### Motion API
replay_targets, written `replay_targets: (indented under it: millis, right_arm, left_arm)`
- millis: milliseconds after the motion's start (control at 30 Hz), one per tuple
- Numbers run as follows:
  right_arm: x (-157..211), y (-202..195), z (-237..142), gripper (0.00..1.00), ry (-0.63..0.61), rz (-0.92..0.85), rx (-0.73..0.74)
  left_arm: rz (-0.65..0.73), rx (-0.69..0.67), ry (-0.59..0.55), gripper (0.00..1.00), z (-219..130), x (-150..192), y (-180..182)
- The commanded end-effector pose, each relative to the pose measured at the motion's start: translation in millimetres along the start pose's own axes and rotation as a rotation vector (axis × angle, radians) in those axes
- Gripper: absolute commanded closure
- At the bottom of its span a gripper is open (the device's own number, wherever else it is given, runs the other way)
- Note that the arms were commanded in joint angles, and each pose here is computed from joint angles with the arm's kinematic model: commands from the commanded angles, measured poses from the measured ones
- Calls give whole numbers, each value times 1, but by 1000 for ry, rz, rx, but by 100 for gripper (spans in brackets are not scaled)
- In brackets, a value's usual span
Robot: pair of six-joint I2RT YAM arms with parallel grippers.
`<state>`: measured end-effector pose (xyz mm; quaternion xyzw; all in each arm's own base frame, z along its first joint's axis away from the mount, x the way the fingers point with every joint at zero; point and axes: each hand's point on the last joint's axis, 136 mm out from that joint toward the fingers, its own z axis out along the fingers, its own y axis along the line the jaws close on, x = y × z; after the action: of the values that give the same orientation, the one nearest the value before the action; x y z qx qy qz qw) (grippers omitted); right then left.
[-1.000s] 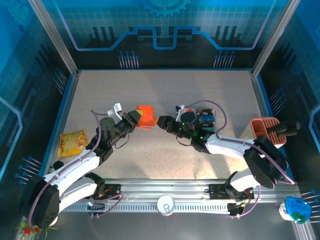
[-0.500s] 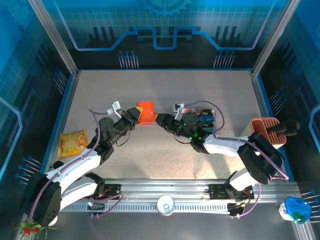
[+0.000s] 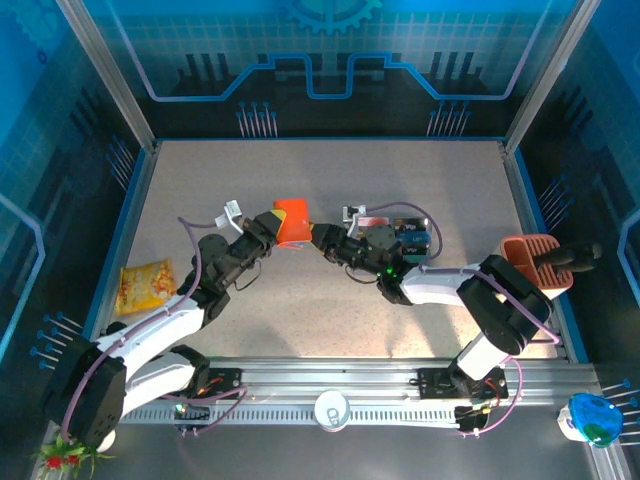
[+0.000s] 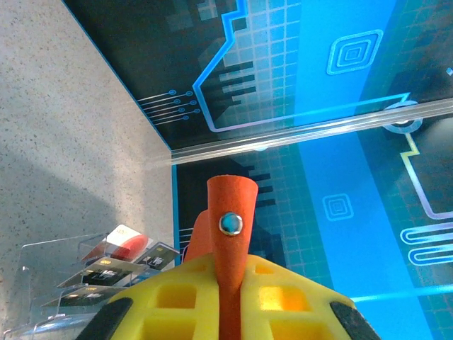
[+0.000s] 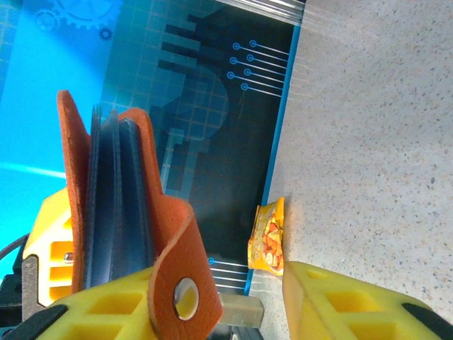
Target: Put the credit cards into the card holder
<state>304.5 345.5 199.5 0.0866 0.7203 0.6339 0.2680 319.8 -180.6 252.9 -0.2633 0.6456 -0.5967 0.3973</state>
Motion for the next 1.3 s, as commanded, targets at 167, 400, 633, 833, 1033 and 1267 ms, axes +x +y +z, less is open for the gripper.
replay_targets:
  millis: [167, 400, 633, 833, 1033, 1267]
  right_arm:
    - [-2, 29, -7, 59, 8, -9, -143]
    - [-11, 21, -17, 59, -31, 20, -144]
    - [-10, 27, -10, 59, -17, 32, -176]
    - [-9, 26, -7, 62, -14, 49, -193]
    - [-9, 28, -6, 76, -14, 64, -227]
    - [-10, 29, -7, 100, -15, 64, -245]
  left_arm:
    - [-10, 31, 11, 100, 2, 6, -3]
    - [-10, 24, 11, 100, 3, 6, -2]
    - [-10, 22, 12, 100, 4, 6, 0]
    - [-10, 24, 16, 100, 5, 7, 0]
    - [-14, 16, 20, 100, 6, 8, 4]
    - [-17, 3, 24, 100, 6, 10, 11]
